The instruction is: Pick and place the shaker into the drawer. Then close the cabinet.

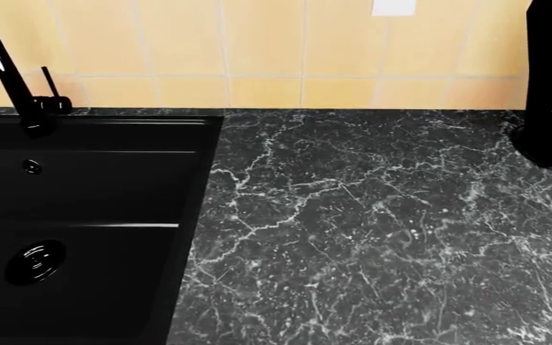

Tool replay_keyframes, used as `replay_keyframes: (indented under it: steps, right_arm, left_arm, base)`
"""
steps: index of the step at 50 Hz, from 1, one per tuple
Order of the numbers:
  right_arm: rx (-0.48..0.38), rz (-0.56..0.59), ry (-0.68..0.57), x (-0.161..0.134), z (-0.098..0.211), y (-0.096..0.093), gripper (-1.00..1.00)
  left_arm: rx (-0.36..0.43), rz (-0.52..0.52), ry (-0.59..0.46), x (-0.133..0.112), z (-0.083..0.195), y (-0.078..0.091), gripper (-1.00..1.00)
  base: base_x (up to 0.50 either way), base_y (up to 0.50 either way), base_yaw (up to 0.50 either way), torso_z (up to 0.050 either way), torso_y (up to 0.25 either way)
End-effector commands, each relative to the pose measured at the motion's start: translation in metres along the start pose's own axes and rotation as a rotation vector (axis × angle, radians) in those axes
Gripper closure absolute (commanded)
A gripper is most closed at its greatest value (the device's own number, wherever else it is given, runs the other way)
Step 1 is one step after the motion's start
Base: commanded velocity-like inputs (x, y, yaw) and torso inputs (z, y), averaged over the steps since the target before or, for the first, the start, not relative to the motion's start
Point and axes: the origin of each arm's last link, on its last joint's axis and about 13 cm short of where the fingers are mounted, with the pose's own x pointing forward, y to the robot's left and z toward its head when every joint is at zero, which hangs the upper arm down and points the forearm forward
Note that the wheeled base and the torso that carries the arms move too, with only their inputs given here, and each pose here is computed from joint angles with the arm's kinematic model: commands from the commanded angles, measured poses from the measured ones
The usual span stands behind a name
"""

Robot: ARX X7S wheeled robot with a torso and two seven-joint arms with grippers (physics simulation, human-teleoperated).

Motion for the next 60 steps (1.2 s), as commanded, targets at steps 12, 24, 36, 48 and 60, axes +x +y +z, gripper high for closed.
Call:
replay_keyframes:
  steps: [12,24,36,48,60]
  right_arm:
    - [0.023,-0.002,0.004,-0.001,-0.008,-0.007,-1.00]
    - [0.031,-0.002,0.008,-0.002,-0.012,-0.010,-1.00]
    - [0.038,-0.003,0.017,0.000,-0.018,-0.014,-1.00]
    - [0.038,0.002,0.018,0.001,-0.020,-0.013,-1.00]
    - [0.034,0.002,0.018,0.001,-0.018,-0.012,-1.00]
  left_arm:
    - [-0.347,-0.528,0.395,-0.023,-0.037,-0.058,-1.00]
    - [-0.347,-0.499,0.438,-0.013,-0.062,-0.057,-1.00]
    - [-0.331,-0.423,0.442,0.002,-0.077,-0.045,-1.00]
    - [-0.304,-0.351,0.444,0.015,-0.091,-0.030,-1.00]
    - [-0.311,-0.316,0.455,0.018,-0.099,-0.025,-1.00]
  base:
    - [0.00,0.00,0.00,0.000,0.000]
    - [0.00,0.00,0.00,0.000,0.000]
    - [0.00,0.00,0.00,0.000,0.000]
    - [0.00,0.00,0.00,0.000,0.000]
    - [0.00,0.00,0.00,0.000,0.000]
